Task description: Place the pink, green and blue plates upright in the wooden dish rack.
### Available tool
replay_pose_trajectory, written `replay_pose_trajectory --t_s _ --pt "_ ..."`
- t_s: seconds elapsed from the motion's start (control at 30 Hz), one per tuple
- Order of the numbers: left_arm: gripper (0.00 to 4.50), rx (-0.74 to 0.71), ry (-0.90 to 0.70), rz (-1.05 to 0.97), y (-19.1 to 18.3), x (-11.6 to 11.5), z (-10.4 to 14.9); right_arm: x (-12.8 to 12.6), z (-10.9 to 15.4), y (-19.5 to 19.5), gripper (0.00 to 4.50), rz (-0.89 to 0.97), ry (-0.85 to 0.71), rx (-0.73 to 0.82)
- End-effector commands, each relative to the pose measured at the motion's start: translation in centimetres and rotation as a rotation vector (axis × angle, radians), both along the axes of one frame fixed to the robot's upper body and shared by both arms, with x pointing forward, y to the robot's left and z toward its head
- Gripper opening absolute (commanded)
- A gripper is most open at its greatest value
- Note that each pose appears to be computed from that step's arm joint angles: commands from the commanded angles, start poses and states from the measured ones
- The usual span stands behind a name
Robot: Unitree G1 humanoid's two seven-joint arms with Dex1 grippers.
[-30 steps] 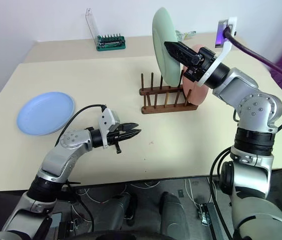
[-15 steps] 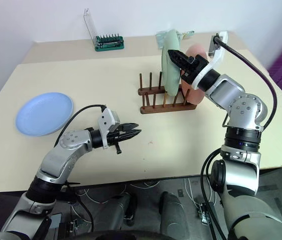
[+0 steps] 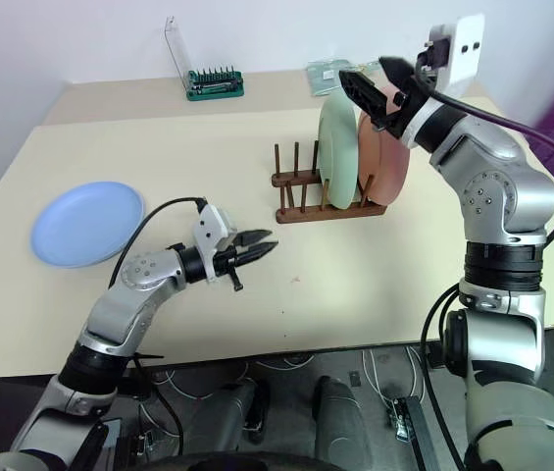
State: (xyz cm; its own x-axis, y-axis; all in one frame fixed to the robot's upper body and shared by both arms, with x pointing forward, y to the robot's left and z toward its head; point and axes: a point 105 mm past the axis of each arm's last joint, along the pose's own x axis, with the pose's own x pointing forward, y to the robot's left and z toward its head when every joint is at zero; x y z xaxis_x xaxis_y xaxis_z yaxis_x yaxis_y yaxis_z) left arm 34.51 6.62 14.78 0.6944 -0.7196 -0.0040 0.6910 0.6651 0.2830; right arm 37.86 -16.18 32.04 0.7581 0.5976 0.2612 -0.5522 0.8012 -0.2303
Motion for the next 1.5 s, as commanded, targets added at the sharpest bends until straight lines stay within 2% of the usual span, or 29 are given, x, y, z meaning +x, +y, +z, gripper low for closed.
replay_pose_trajectory --t_s 0.03,0.1,0.17,0.2,0.27,0.33,0.43,0.6,0.77,0.9,0.97,1.0,1.07,1.1,1.13,1.17,1.3,1.4,1.5 --pt "2.31 -0.077 -0.149 0.49 7.2 4.6 3.9 -3.7 2.2 4.6 4.03 0.191 -0.204 -0.213" --pt "3.33 -0.144 -0.163 0.697 11.0 5.1 5.2 -4.8 0.8 6.9 4.03 0.284 -0.218 -0.314" --pt "4.36 -0.323 -0.141 1.021 17.4 4.1 6.8 -5.8 -1.6 9.1 4.03 0.374 -0.227 -0.435" --pt "4.47 -0.387 -0.116 1.124 19.3 3.4 6.8 -6.0 -2.3 9.6 4.03 0.396 -0.224 -0.457" --pt "4.47 -0.457 -0.065 1.319 22.8 1.4 6.4 -6.0 -3.0 10.3 4.03 0.426 -0.216 -0.439" --pt "4.47 -0.59 0.048 1.472 25.3 -0.8 4.9 -5.8 -3.4 10.7 4.03 0.447 -0.21 -0.424" --pt "4.47 -0.681 0.183 1.54 26.2 -2.7 2.8 -5.6 -3.8 10.9 4.03 0.467 -0.199 -0.418" --pt "4.47 -0.798 0.364 1.594 26.8 -4.4 -0.6 -5.6 -4.7 11.2 4.03 0.487 -0.19 -0.444" --pt "4.47 -0.856 0.505 1.559 26.3 -4.0 -3.1 -5.6 -5.0 11.3 4.03 0.483 -0.195 -0.449" --pt "2.67 -0.909 0.554 1.591 26.4 -4.1 -4.0 -5.6 -5.2 11.1 4.03 0.468 -0.194 -0.454" --pt "1.54 -0.915 0.537 1.576 26.3 -3.6 -3.5 -5.6 -5.4 11.0 4.03 0.457 -0.193 -0.458" --pt "0.99 -0.916 0.486 1.526 25.9 -2.9 -2.4 -5.5 -5.5 10.9 4.03 0.45 -0.194 -0.466" --pt "0.03 -0.908 0.306 1.291 23.6 -0.4 2.3 -5.6 -5.8 10.8 4.03 0.457 -0.177 -0.476" --pt "0.03 -0.893 0.223 1.177 22.2 0.3 4.6 -5.5 -6.0 10.8 4.03 0.456 -0.174 -0.481" --pt "0.03 -0.88 0.173 1.109 21.3 0.7 6.0 -5.4 -6.0 10.9 4.03 0.454 -0.172 -0.484" --pt "0.01 -0.864 0.13 1.041 20.1 1.0 7.3 -5.3 -6.1 10.9 4.27 0.45 -0.173 -0.49" --pt "0.01 -0.743 -0.022 0.874 16.0 1.8 11.9 -5.0 -5.9 11.8 4.27 0.427 -0.236 -0.532" --pt "0.01 -0.662 -0.087 0.75 12.8 2.0 14.4 -4.3 -5.7 12.9 4.27 0.372 -0.354 -0.624" --pt "0.01 -0.6 -0.121 0.686 10.9 2.0 15.5 -3.6 -5.8 13.7 4.27 0.33 -0.441 -0.703"
